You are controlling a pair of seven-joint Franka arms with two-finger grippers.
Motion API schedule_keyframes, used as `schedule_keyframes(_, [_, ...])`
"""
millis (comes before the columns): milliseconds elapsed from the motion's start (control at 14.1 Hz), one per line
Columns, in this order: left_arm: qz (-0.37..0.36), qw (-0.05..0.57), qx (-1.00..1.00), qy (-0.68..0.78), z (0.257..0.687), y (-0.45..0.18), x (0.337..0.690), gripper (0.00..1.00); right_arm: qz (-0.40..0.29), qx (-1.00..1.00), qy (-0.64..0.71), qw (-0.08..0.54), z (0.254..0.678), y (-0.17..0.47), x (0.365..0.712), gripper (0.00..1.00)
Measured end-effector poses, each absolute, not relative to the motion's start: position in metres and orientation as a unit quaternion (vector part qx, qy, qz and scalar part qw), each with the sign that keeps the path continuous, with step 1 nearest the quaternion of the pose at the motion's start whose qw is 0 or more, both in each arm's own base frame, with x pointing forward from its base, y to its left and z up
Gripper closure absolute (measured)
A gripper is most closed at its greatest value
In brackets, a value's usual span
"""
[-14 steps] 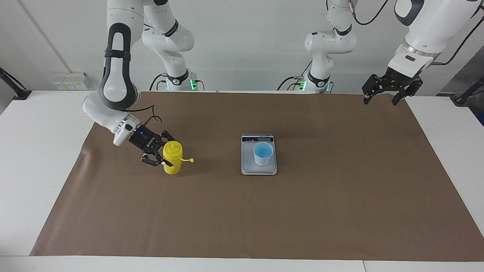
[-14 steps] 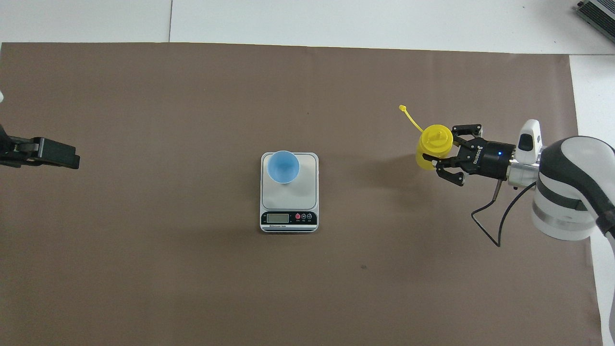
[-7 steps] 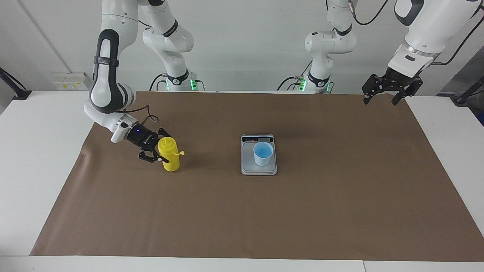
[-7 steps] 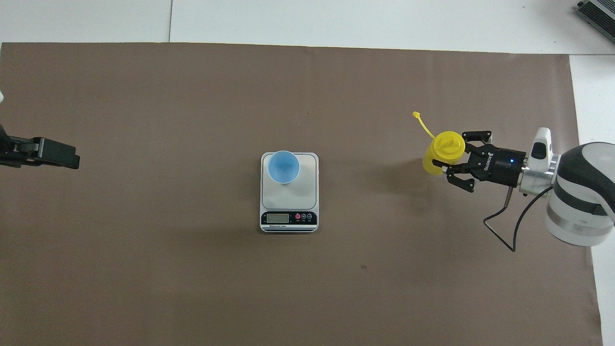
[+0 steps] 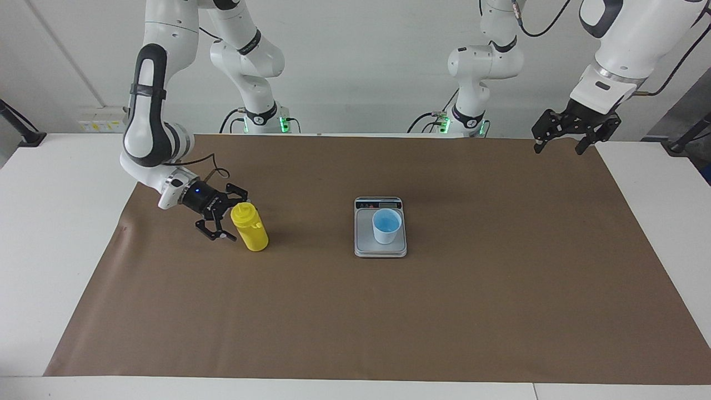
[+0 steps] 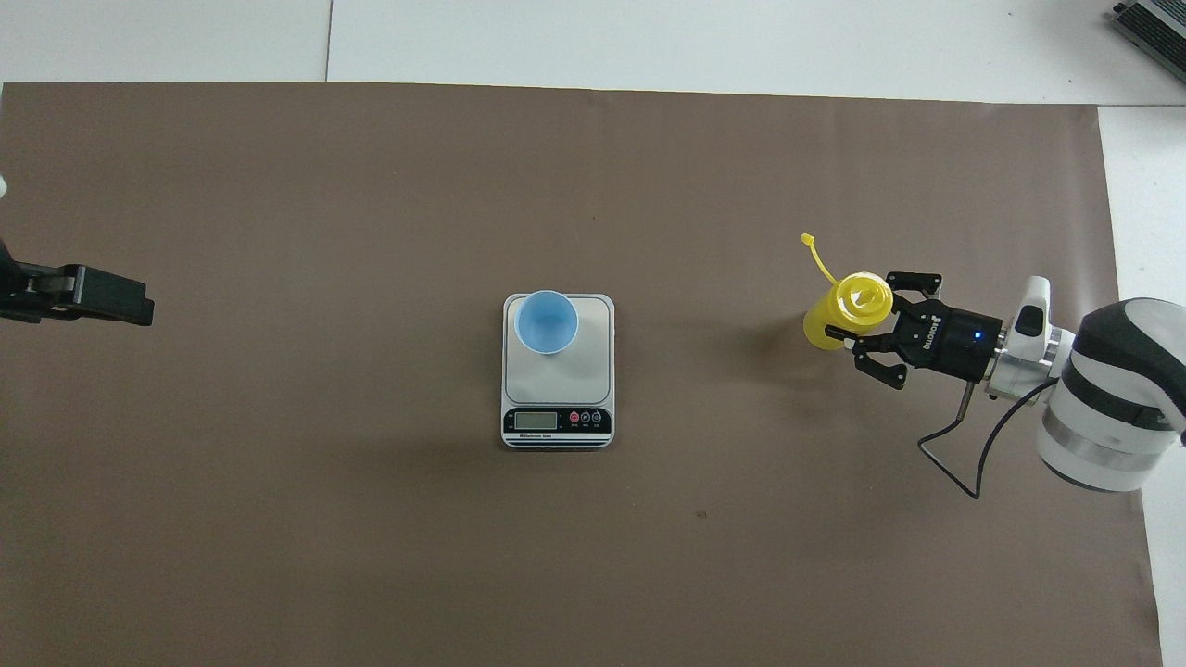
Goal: Pour seasoning into cup on scale with both arms
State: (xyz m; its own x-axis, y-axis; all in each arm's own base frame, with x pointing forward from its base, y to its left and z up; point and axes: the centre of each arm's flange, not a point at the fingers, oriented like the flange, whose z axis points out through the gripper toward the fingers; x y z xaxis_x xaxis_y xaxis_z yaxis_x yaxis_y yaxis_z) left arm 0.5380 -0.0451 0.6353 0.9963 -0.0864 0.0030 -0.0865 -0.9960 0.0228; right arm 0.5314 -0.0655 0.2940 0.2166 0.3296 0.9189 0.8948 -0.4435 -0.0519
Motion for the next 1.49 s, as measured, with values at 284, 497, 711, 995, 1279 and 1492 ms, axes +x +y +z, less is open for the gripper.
schedule_keyframes(284, [0.001,0.011,0.999,-0.043,0.635,-0.045,0.538,0.00,-0.412,-0.711,-0.496,0.281,0.305,-0.089,0.522,0.00])
schedule_keyframes(497, [0.001,0.011,0.999,-0.043,0.635,-0.045,0.538,0.00,-0.358,-0.709,-0.555,0.248,0.329,-0.111,0.515,0.00])
schedule_keyframes(711, [0.004,0.011,0.999,-0.040,0.636,-0.042,0.539,0.00,-0.304,-0.745,-0.553,0.217,0.373,-0.133,0.523,0.00])
schedule_keyframes(995, [0.012,0.010,0.999,-0.042,0.638,-0.045,0.541,0.00,-0.242,-0.828,-0.468,0.192,0.431,-0.147,0.532,0.00])
schedule_keyframes(1279, [0.011,0.010,0.999,-0.038,0.637,-0.041,0.542,0.00,-0.154,-0.902,-0.383,0.124,0.508,-0.081,0.546,0.00])
schedule_keyframes(1492, [0.009,0.010,0.999,-0.041,0.636,-0.043,0.541,0.00,-0.120,-0.946,-0.295,0.057,0.558,-0.001,0.553,0.00])
